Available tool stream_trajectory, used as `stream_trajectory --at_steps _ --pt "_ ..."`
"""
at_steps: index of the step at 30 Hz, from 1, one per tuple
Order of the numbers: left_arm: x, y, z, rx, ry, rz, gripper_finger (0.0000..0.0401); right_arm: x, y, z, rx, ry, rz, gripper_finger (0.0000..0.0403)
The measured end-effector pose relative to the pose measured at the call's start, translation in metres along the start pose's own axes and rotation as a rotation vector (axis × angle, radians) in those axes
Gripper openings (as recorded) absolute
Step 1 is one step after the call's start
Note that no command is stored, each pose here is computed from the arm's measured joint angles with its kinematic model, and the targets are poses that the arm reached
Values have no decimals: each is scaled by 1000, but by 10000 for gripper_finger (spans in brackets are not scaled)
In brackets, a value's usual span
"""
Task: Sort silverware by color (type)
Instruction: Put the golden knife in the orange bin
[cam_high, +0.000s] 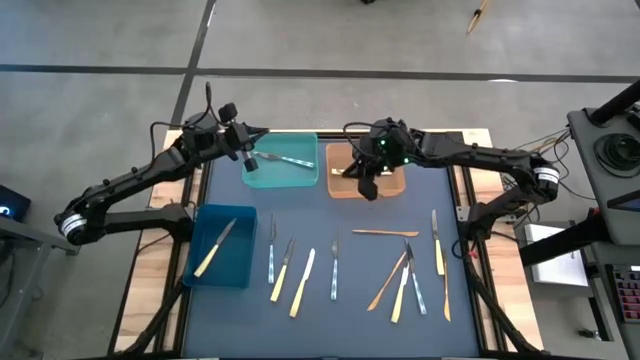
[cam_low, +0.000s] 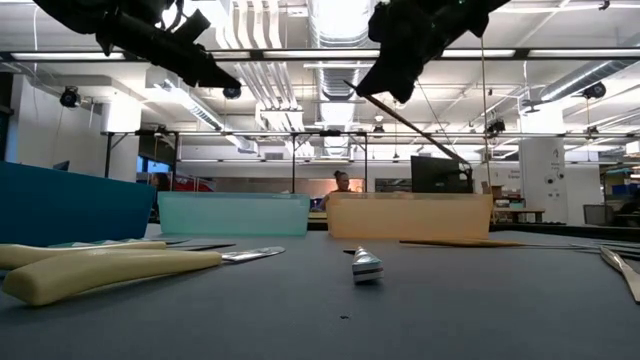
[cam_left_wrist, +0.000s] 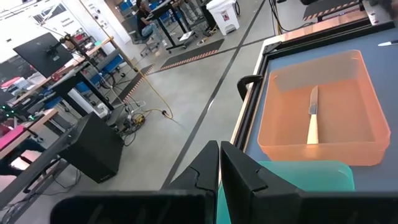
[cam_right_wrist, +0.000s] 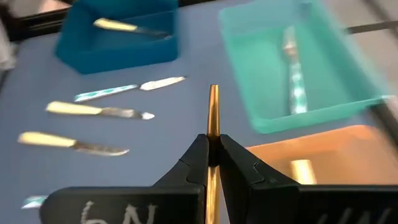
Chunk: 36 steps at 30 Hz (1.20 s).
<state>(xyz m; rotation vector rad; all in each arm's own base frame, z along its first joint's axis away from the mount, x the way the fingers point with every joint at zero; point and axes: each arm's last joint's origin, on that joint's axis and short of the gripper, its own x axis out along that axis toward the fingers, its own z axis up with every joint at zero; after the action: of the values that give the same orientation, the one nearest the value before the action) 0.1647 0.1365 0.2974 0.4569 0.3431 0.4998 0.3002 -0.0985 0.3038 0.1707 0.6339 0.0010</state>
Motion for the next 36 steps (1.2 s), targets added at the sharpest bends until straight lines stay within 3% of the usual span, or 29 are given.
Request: stream_trajectory --at_steps 10,18,25,36 --pt "0 2 3 12 -32 18 0 59 25 -36 45 293 107 13" --pt "0 2 3 -33 -35 18 0 85 29 -68 73 544 87 13" --pt "0 1 2 -81 -21 9 0 96 27 -77 -93 607 -31 13" --pt "0 1 1 -115 -12 3 0 121 19 -96 -99 685 -81 13"
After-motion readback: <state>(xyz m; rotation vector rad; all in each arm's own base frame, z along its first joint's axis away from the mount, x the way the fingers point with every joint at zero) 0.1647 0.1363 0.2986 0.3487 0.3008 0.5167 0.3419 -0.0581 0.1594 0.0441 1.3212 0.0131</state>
